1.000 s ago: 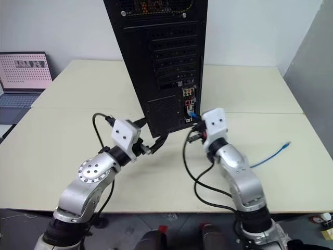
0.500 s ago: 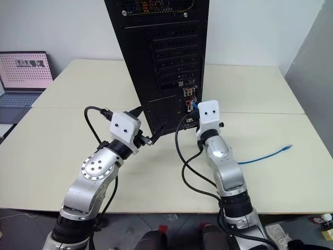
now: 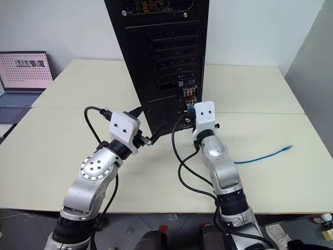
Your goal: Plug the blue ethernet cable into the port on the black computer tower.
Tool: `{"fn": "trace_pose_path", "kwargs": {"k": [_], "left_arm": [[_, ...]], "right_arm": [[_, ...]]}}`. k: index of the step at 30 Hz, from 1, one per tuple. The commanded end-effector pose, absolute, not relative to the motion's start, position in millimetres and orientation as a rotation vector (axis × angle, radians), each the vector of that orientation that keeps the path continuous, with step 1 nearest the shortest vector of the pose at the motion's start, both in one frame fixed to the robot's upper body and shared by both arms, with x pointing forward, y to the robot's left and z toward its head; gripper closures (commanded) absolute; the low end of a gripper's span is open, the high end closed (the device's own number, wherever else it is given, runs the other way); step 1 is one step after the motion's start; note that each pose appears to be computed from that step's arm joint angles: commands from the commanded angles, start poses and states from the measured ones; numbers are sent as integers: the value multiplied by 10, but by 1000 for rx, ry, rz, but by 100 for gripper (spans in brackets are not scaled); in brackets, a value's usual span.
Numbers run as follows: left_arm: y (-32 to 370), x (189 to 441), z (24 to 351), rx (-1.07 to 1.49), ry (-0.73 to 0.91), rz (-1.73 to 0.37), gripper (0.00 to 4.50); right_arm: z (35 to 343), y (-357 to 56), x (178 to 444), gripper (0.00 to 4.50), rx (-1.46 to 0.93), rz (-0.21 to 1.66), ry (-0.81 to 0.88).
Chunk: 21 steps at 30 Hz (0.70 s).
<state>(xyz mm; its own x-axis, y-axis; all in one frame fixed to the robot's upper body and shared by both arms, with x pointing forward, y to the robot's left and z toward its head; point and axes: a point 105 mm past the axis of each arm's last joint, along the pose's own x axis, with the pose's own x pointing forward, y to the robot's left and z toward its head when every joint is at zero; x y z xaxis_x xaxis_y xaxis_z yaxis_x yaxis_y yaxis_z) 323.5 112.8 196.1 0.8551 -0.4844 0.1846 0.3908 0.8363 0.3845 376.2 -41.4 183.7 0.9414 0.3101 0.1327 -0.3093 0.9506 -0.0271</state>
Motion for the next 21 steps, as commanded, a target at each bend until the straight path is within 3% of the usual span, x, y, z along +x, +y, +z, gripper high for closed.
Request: {"fn": "trace_pose_path", "kwargs": {"k": [1,21], "left_arm": [[1172,3216,2044,345,-313,-450,44],[1183,3224,2031,356,-311,-444,44]], "right_arm": [[2029,-371,3758,450,-1,326,-206],[2046,-432,3847,450,-17,287,-217]]}}
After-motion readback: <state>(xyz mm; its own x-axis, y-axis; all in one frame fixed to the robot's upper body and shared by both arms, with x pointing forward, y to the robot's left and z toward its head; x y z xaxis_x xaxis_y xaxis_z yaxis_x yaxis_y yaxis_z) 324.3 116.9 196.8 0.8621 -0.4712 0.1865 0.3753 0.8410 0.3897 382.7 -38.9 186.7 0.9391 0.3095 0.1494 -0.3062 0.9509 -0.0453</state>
